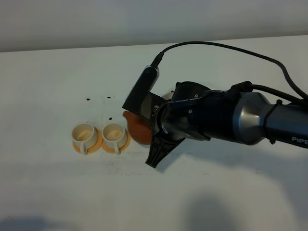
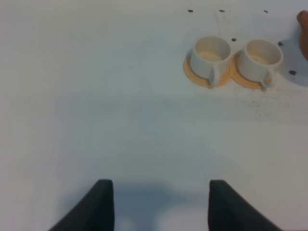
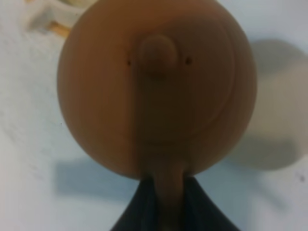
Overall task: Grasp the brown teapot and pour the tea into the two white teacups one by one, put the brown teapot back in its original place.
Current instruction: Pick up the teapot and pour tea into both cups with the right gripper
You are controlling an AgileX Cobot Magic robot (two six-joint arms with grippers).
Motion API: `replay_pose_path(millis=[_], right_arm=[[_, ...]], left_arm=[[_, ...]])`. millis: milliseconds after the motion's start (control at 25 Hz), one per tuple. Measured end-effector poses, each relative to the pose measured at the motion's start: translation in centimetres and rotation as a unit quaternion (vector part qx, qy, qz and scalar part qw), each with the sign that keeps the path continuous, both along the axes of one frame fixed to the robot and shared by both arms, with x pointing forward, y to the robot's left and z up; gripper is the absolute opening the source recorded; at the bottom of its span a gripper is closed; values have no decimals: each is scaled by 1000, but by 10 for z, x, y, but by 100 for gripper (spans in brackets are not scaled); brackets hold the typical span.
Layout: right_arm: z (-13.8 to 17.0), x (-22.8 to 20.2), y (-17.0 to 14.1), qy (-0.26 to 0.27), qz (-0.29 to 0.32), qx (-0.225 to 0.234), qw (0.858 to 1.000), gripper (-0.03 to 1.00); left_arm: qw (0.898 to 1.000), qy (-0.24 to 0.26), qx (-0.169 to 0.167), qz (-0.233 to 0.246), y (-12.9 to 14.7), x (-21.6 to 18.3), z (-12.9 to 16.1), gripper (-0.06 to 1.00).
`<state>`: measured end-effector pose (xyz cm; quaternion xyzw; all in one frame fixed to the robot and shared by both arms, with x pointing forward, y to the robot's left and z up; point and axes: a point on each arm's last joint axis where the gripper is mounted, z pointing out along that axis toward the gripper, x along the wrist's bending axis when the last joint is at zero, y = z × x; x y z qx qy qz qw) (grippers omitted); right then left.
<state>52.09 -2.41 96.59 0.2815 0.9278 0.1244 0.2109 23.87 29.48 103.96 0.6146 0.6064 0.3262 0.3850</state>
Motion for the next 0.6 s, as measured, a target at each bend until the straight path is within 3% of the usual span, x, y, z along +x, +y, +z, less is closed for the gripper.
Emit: replay_pose_path(millis=[600], right_arm=[[-21, -10, 15, -12, 43, -53, 998, 11]], left_arm=[[1000, 0, 0, 0, 0, 0, 0, 44]])
